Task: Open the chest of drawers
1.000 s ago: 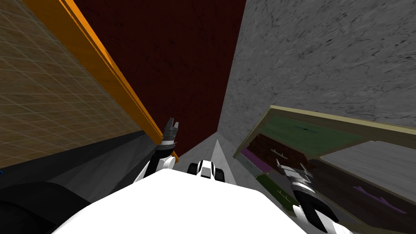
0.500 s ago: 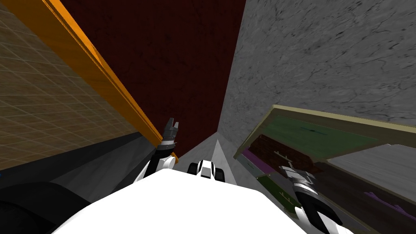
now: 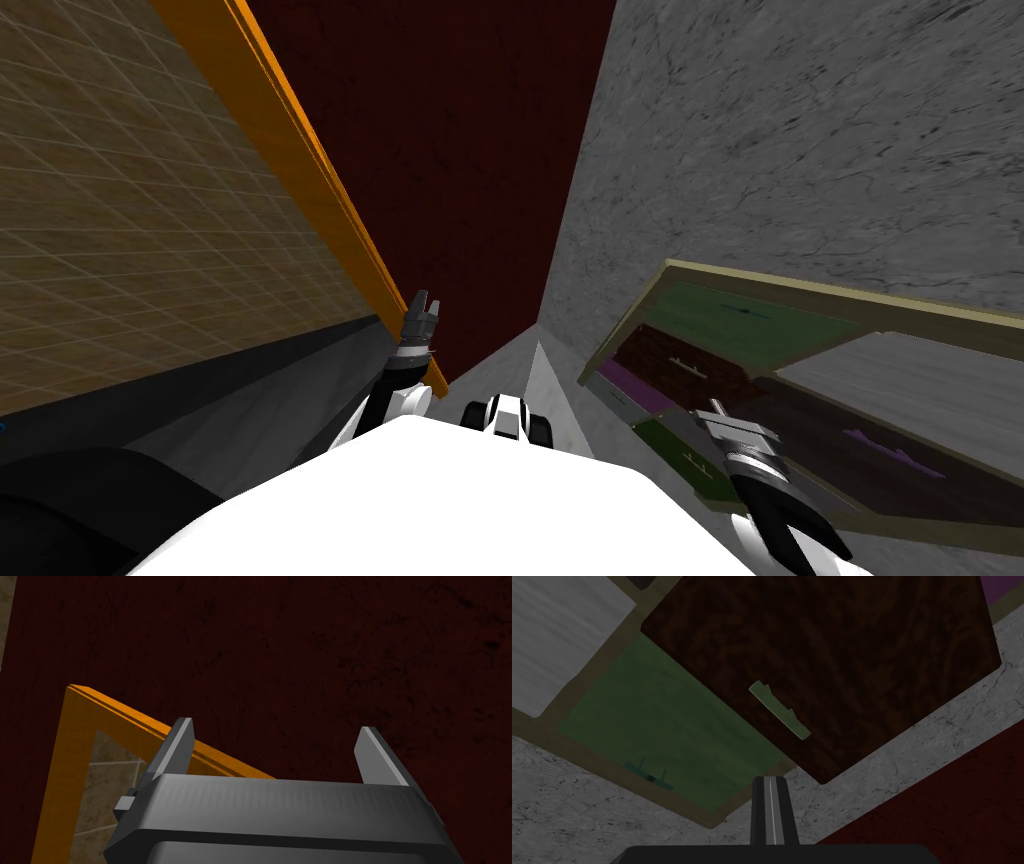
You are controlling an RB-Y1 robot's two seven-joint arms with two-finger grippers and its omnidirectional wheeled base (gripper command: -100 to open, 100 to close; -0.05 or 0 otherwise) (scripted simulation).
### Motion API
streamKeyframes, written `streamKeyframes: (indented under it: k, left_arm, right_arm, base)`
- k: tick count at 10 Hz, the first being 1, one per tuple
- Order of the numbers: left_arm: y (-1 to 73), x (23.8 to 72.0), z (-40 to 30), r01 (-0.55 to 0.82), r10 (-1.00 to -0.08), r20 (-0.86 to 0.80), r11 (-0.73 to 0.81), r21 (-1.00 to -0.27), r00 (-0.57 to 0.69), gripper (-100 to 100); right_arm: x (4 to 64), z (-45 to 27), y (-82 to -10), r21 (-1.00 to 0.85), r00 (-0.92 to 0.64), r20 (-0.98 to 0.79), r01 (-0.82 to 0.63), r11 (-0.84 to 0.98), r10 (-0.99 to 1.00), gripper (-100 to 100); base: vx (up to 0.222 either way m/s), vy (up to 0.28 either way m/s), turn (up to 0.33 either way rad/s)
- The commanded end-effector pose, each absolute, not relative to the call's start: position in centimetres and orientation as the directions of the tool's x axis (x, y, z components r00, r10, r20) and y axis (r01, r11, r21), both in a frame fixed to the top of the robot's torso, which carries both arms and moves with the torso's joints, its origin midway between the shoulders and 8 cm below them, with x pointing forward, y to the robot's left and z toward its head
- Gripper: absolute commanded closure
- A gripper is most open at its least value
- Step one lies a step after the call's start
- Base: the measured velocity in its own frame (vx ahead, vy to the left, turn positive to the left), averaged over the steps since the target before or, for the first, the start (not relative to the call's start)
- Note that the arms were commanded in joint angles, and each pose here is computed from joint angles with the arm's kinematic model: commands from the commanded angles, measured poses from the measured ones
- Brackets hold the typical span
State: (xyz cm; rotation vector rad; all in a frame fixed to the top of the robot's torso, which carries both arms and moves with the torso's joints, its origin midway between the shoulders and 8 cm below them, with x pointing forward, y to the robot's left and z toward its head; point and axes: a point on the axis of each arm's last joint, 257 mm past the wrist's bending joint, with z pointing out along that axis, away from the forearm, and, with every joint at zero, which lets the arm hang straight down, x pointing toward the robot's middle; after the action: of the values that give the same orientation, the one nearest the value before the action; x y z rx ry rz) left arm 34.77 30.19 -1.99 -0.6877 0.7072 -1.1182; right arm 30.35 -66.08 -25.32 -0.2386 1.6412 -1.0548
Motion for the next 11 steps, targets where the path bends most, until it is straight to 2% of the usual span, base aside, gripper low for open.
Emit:
streamKeyframes:
  k: [1,5,11]
  left_arm:
    - [30.2,34.8,-2.0,0.546,-0.949,-0.155,0.287,-0.787,0.275,0]
    - [30.2,34.8,-2.0,0.546,-0.949,-0.155,0.287,-0.787,0.276,0]
    - [30.2,34.8,-2.0,0.546,-0.949,-0.155,0.287,-0.787,0.276,0]
  right_arm:
    - [30.2,-25.4,-66.1,-0.741,-0.373,-0.671,0.354,0.570,-0.641,-100]
    - [30.1,-25.6,-66.2,-0.749,-0.383,-0.662,0.354,0.560,-0.644,-100]
    - [36.2,-27.3,-55.5,-0.763,-0.246,-0.646,0.181,0.620,-0.723,-100]
  base:
    - [0.105,-0.091,0.014]
    - [0.109,-0.117,0.012]
    - [0.106,-0.081,-0.374]
